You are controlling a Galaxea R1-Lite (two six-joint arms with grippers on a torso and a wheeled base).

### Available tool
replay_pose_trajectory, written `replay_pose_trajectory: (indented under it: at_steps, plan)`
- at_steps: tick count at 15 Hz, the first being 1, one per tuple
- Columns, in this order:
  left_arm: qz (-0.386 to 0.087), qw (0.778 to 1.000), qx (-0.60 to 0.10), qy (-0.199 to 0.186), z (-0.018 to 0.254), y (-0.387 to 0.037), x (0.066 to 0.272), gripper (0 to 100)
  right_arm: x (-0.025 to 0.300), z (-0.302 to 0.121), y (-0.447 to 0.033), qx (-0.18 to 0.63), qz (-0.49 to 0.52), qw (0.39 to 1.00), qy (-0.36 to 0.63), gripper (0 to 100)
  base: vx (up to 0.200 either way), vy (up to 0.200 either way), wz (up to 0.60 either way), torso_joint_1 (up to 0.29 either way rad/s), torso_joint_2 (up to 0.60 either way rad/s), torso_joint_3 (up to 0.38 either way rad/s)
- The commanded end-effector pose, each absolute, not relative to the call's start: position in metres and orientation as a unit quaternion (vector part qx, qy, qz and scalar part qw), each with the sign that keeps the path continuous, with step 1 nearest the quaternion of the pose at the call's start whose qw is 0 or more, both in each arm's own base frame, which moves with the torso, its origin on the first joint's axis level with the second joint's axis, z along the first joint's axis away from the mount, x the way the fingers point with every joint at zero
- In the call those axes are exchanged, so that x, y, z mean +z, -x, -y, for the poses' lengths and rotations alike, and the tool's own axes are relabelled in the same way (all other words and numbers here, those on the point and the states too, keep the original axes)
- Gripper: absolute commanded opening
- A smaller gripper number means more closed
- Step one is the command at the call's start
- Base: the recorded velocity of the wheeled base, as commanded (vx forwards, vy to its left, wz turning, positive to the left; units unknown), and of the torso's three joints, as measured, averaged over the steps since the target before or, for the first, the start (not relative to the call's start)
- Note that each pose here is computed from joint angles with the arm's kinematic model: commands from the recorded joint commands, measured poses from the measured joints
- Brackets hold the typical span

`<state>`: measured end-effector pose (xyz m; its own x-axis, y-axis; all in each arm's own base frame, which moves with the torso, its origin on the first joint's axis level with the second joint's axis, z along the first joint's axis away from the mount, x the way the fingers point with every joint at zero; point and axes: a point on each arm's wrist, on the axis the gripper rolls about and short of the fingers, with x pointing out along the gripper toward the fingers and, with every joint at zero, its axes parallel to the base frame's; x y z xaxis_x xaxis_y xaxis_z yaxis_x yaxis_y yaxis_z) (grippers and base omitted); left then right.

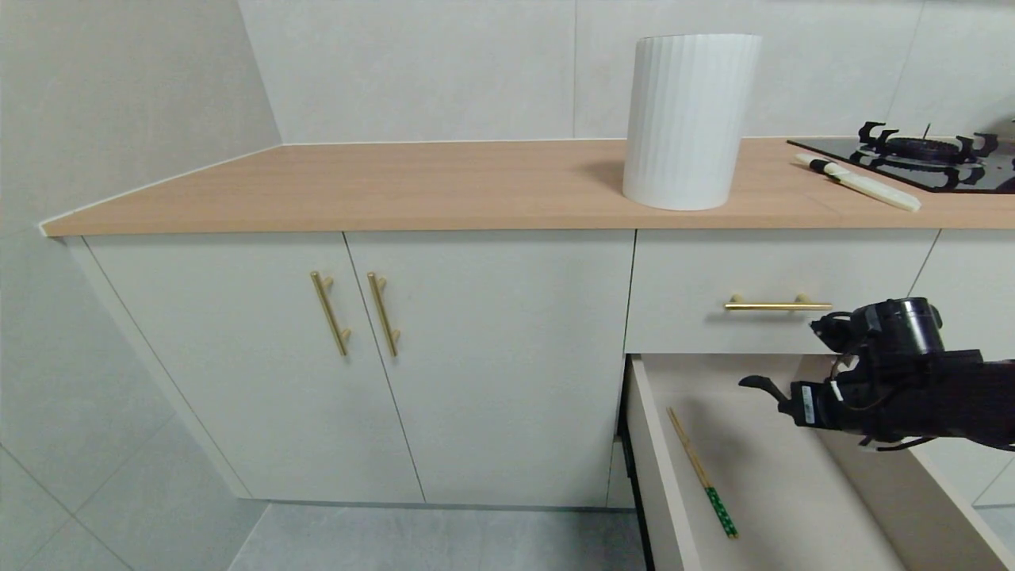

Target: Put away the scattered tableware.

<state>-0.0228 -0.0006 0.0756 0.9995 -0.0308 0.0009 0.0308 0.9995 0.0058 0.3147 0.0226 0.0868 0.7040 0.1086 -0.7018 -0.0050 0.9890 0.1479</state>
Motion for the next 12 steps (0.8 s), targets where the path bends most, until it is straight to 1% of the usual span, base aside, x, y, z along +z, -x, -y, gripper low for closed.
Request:
replay_pose_trajectory:
  at_steps: [1,2,3,6,12]
  plan:
    - [0.0,1.0,-0.015,-0.003,0.001,0.023,0.076,100,0.036,-0.024,-0.325,0.017,-0.427,0.902,-0.061,0,0.0,0.0,0.0,0.0,0.0,0.0]
    - [-0.001,1.0,-0.015,-0.003,0.001,0.023,0.076,100,0.015,-0.024,-0.329,0.015,-0.439,0.896,-0.06,0,0.0,0.0,0.0,0.0,0.0,0.0]
    - [0.0,1.0,-0.015,-0.003,0.001,0.023,0.076,100,0.002,-0.024,-0.329,0.013,-0.448,0.892,-0.058,0,0.0,0.0,0.0,0.0,0.0,0.0]
    - [-0.001,1.0,-0.015,-0.003,0.001,0.023,0.076,100,-0.023,-0.027,-0.33,-0.004,-0.459,0.887,-0.044,0,0.0,0.0,0.0,0.0,0.0,0.0]
    - [0.0,1.0,-0.015,-0.003,0.001,0.023,0.076,100,-0.037,-0.028,-0.329,-0.008,-0.476,0.878,-0.039,0,0.0,0.0,0.0,0.0,0.0,0.0]
